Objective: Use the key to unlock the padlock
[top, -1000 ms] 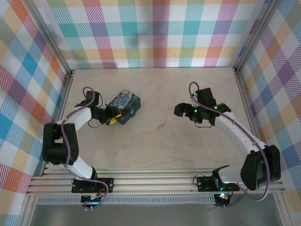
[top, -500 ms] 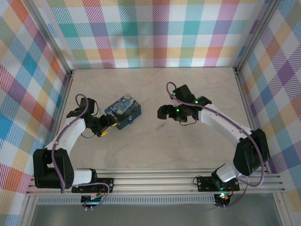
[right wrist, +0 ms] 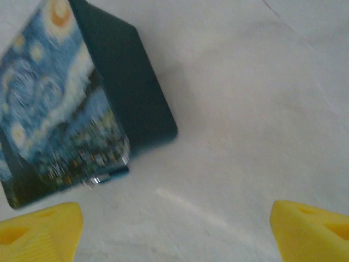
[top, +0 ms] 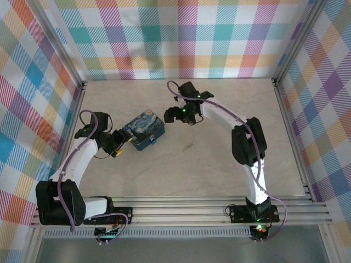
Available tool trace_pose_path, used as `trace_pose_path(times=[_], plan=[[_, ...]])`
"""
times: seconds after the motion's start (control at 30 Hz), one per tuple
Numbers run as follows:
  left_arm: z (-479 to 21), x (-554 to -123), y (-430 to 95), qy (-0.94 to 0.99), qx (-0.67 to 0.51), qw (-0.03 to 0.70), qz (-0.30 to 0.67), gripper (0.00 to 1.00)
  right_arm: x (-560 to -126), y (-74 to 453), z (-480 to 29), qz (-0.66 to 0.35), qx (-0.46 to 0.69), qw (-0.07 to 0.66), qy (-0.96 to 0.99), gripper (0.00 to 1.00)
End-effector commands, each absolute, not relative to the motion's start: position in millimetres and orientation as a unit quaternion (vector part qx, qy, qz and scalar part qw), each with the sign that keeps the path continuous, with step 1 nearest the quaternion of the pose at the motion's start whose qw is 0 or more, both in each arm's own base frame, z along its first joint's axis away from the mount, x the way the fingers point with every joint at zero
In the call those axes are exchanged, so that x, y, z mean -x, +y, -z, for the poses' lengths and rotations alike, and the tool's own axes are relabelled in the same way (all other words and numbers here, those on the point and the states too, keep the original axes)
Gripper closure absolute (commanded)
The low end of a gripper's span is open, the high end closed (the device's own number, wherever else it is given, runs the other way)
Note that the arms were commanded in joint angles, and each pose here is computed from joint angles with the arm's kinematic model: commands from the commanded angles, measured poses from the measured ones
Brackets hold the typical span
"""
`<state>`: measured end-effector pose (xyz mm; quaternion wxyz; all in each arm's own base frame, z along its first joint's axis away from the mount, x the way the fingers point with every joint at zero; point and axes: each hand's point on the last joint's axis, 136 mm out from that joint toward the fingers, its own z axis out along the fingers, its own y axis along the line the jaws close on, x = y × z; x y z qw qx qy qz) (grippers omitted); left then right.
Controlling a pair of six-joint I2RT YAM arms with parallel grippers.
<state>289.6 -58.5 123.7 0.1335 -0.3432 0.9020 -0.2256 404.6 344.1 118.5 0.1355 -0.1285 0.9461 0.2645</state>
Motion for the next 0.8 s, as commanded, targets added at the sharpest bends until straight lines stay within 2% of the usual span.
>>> trace_pose_path(times=[0.0, 0.3, 0.43, 0.5, 0.77], plan=[[-132, -294, -57, 0.903, 0.348, 0.130, 0.216, 0.32, -405, 375, -132, -0.323, 0.159, 0.127, 0.924, 0.13], [-96, -309, -53, 0.902, 0.362, 0.111, 0.209, 0.36, -422, 403, -104, -0.328, 0.203, 0.101, 0.917, 0.25], [-91, -318, -56, 0.897, 0.369, 0.110, 0.219, 0.37, -424, 408, -102, -0.331, 0.226, 0.103, 0.910, 0.42], [-91, -322, -55, 0.898, 0.367, 0.114, 0.216, 0.37, -424, 408, -99, -0.328, 0.233, 0.097, 0.910, 0.47], [-76, -338, -54, 0.897, 0.373, 0.110, 0.212, 0.40, -418, 418, -96, -0.356, 0.231, 0.074, 0.902, 0.52]])
